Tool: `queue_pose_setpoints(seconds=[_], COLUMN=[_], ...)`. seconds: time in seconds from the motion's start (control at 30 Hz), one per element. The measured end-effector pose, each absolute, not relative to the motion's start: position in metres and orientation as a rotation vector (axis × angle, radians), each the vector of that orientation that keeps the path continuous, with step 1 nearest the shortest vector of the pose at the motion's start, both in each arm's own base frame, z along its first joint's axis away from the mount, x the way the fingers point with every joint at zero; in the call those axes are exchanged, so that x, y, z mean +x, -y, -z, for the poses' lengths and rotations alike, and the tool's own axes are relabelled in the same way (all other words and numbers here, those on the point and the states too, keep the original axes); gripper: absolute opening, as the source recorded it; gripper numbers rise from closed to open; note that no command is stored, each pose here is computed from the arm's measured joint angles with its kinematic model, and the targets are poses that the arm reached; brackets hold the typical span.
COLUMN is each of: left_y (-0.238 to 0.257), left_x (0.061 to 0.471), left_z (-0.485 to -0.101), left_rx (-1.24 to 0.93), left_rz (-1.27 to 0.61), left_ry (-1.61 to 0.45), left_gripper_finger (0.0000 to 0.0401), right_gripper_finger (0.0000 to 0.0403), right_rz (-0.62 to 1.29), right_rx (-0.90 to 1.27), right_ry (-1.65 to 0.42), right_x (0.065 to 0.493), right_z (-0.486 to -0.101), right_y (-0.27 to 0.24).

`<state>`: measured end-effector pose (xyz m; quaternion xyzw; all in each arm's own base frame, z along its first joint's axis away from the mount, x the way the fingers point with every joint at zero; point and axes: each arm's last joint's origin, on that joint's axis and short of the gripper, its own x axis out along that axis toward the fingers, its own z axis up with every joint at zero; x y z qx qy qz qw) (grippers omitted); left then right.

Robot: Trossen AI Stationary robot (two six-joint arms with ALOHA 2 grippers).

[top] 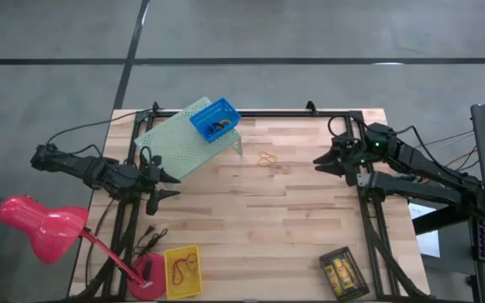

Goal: Pick & Place Office Desk Supplies
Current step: Put the blue basket on the shelf

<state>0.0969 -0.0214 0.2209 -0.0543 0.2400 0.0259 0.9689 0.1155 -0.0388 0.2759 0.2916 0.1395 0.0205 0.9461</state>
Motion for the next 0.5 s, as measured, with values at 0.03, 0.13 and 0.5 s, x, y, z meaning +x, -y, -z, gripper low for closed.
queue_pose_setpoints(seconds=[0.03, 0.13, 0.5], left_y=[0.0214, 0.0214, 0.0214], left_x=[0.0969, 0.0970, 0.0970], left_z=[-0.2209, -0.2208, -0.2208], left_rx=[-0.110, -0.110, -0.110], left_rz=[-0.052, -0.052, -0.052], left_ry=[-0.485, -0.485, -0.485], left_gripper_finger=[0.0183, 0.0183, 0.0183], right_gripper_finger=[0.0149, 0.0145, 0.0134], right_rz=[-0.042, -0.041, -0.040], right_rx=[0.594, 0.593, 0.593], right_ry=[-0.284, -0.283, -0.283], right_x=[0.1155, 0.1155, 0.1155], right_z=[-0.2759, -0.2759, -0.2759], right_y=[0.0388, 0.0388, 0.0389])
